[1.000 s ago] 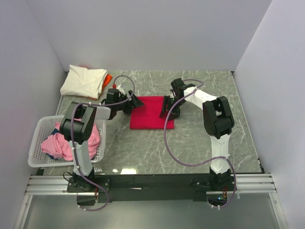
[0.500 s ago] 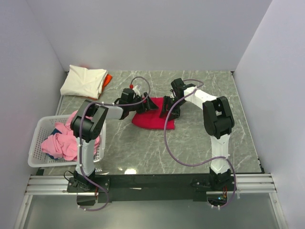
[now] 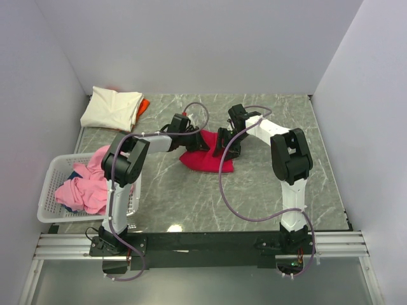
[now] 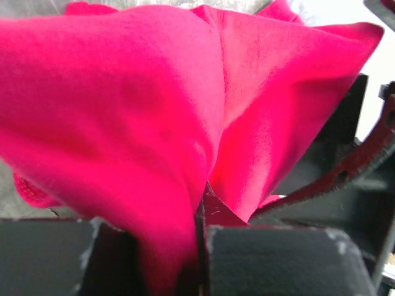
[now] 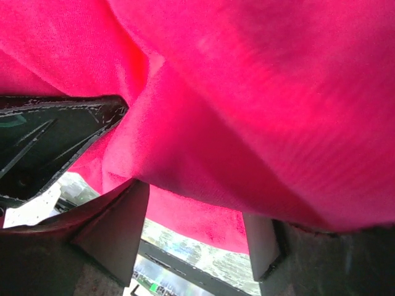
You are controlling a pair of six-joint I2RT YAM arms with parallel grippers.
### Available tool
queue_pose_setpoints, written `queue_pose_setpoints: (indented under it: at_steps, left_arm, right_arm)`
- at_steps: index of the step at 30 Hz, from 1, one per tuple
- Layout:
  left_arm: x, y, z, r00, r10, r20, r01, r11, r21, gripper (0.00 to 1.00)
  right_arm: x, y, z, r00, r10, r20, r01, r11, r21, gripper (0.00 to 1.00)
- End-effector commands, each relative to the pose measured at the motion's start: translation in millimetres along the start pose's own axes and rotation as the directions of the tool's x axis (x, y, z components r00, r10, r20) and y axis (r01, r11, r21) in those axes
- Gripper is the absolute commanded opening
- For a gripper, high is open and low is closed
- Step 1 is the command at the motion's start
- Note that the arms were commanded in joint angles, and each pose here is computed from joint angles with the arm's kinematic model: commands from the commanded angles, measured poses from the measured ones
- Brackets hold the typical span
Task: Fold and stack the t-shirts
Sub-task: Neatly place the folded tshirt to the corner
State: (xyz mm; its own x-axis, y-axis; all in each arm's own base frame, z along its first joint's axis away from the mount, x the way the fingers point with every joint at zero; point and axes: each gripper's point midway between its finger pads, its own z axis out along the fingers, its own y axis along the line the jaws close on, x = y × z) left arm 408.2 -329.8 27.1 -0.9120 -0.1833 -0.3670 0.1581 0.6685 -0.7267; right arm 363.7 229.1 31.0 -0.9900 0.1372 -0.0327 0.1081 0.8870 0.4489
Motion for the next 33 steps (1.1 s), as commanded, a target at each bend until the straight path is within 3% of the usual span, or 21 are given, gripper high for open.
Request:
queue_pose_setpoints:
  at_steps: [1, 5, 9, 13, 17, 25, 33]
  left_arm:
    - [66.6, 81.8, -3.7, 0.979, -0.057, -0.195, -0.010, 0.944, -0.330, 0.00]
    - [25.9, 96.4, -24.4, 0.991, 0.007, -0.133, -0.064, 0.902, -0.427, 0.00]
    - [-32.0, 103.0, -53.7, 0.993, 0.078, -0.092, -0.113, 0.867, -0.485, 0.00]
    - [-71.6, 114.3, -77.4, 0.976, 0.173, -0.132, -0.217, 0.803, -0.555, 0.00]
    - [-106.9, 127.6, -102.0, 0.941, 0.279, -0.190, -0.335, 0.693, -0.639, 0.00]
    - [-183.2, 132.8, -153.1, 0.875, 0.436, -0.209, -0.428, 0.500, -0.753, 0.00]
    - [-235.8, 120.3, -197.8, 0.815, 0.543, -0.201, -0.454, 0.385, -0.804, 0.00]
  right_arm:
    - [5.7, -15.3, -4.4, 1.000, -0.002, 0.005, 0.002, 0.998, 0.062, 0.69]
    - [5.9, -19.1, -19.5, 0.999, -0.031, 0.023, 0.029, 0.995, 0.097, 0.81]
    - [10.8, -23.9, -34.4, 0.998, -0.056, 0.030, 0.051, 0.989, 0.136, 0.84]
    - [14.1, -22.1, -46.1, 0.997, -0.071, 0.036, 0.065, 0.988, 0.139, 0.85]
    - [13.4, -20.7, -50.4, 0.997, -0.074, 0.031, 0.069, 0.989, 0.134, 0.85]
    - [9.6, -18.7, -57.3, 0.995, -0.094, 0.019, 0.091, 0.987, 0.132, 0.85]
    - [12.3, -22.0, -60.4, 0.995, -0.096, -0.001, 0.095, 0.987, 0.128, 0.85]
